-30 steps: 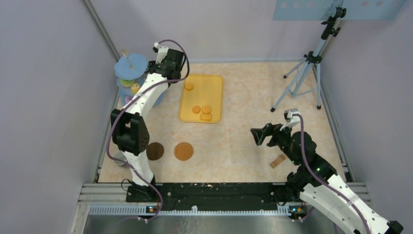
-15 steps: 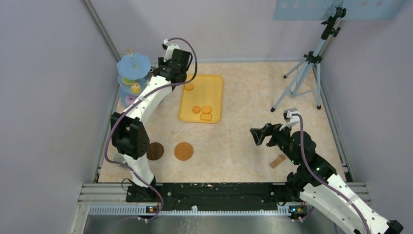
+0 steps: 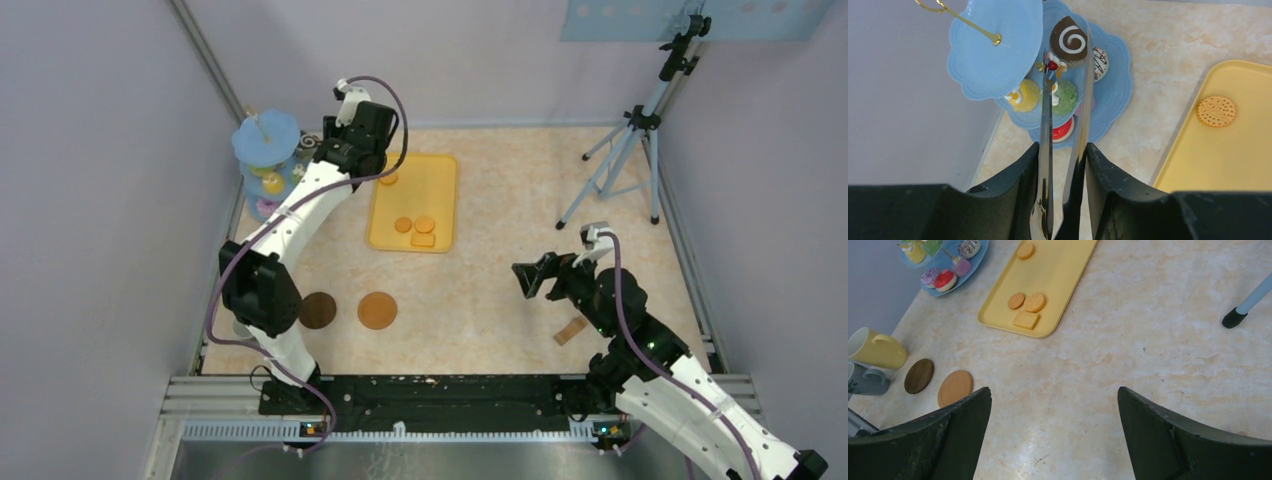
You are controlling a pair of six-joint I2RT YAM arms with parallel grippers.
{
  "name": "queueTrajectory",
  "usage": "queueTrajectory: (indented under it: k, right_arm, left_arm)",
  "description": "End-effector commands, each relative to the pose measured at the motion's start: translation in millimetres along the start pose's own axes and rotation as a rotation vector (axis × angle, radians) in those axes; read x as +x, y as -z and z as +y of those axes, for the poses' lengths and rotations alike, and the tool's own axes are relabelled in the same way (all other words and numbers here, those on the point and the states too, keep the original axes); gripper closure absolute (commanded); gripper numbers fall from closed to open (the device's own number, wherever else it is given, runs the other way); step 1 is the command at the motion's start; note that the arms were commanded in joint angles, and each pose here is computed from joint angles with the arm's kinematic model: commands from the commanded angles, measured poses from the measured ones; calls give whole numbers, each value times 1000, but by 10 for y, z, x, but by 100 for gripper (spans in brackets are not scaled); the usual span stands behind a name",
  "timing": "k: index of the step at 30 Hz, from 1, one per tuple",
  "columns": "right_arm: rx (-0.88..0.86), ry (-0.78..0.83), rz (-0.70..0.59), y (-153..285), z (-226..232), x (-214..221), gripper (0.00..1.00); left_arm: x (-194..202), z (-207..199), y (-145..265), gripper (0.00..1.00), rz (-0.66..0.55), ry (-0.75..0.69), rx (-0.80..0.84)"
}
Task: Serve the afternoon tea
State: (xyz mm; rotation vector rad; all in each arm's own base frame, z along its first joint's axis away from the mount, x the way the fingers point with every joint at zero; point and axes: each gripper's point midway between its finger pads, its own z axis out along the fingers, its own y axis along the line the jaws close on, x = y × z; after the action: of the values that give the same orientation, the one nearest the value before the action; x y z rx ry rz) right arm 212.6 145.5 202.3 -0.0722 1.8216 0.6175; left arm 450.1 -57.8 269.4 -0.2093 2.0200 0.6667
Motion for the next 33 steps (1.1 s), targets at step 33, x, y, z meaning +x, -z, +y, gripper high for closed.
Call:
queueTrajectory:
  k: [33]
  right_arm:
    - [-26, -32, -18, -72, 65, -33, 5]
  left_arm:
    - [-360, 417, 152, 55, -113, -3, -139]
